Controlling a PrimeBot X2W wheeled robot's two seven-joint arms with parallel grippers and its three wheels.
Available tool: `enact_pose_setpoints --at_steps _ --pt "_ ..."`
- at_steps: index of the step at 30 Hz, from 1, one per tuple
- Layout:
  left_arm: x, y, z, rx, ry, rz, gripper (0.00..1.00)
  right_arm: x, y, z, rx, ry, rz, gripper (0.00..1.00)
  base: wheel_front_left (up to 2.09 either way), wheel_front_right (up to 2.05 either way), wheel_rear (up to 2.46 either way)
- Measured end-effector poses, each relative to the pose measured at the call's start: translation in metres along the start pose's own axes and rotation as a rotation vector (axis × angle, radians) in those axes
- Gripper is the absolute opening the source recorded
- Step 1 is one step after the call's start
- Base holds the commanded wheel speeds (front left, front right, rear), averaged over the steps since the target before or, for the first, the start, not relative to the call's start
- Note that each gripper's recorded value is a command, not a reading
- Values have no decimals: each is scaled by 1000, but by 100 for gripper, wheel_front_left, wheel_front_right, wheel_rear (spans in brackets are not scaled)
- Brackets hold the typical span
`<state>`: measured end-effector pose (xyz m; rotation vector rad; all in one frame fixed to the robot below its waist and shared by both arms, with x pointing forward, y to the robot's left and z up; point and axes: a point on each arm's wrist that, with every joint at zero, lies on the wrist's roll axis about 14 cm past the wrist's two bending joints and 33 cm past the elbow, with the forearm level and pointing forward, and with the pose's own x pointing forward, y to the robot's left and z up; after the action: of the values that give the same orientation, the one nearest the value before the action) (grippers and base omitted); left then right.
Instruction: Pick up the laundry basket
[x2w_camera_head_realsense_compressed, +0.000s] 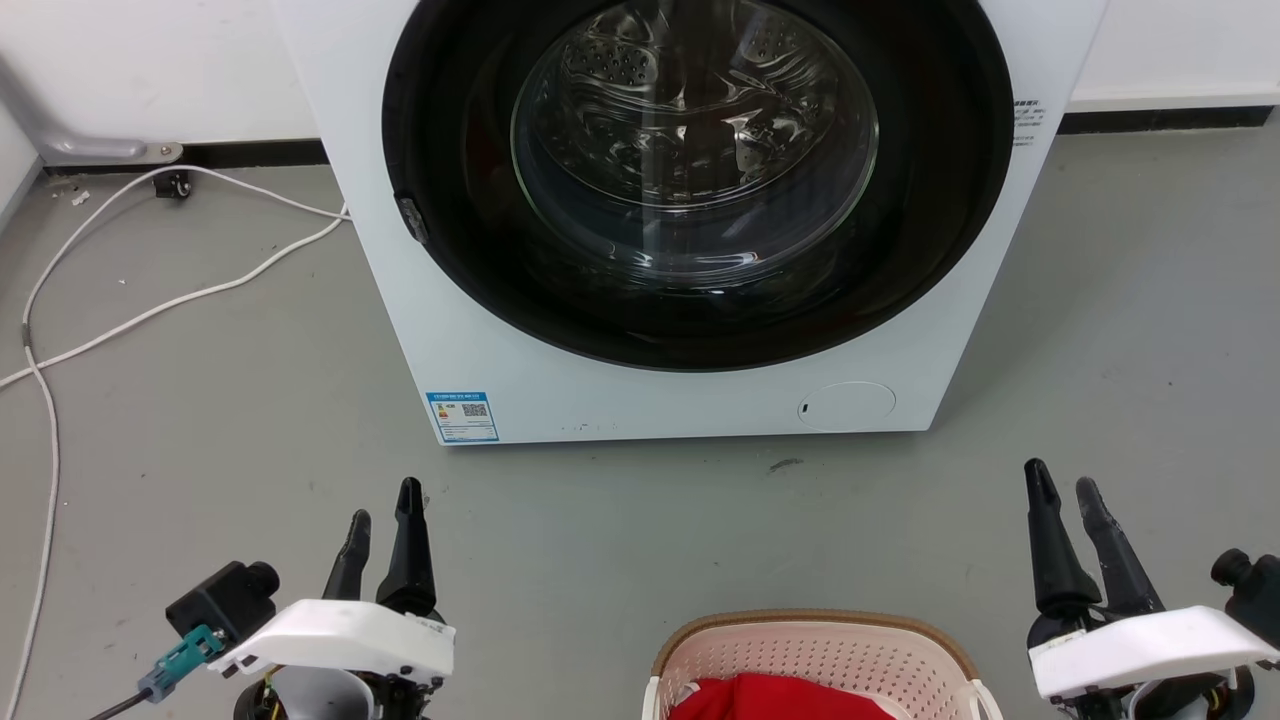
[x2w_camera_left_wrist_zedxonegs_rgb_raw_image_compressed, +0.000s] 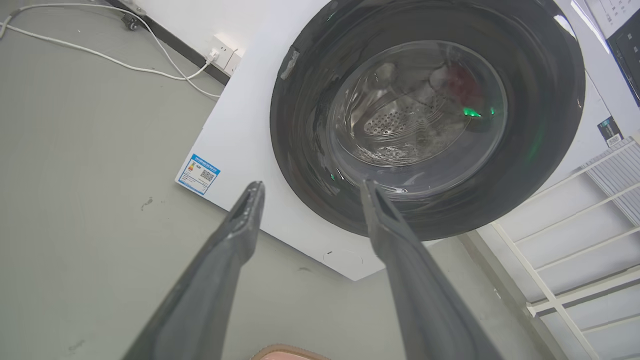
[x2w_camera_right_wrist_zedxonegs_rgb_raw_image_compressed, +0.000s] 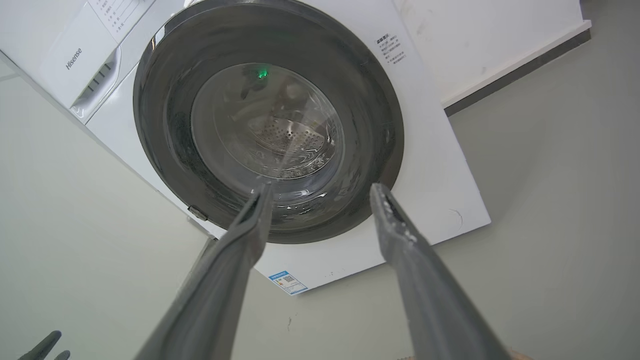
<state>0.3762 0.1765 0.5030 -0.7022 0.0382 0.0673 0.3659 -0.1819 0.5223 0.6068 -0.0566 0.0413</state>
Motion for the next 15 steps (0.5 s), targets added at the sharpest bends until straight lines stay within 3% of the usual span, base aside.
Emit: enact_pose_setpoints --at_steps 15 --pt "-4 -9 0 203 -33 -21 100 -5 3 -1 -198 -6 21 100 0 0 0"
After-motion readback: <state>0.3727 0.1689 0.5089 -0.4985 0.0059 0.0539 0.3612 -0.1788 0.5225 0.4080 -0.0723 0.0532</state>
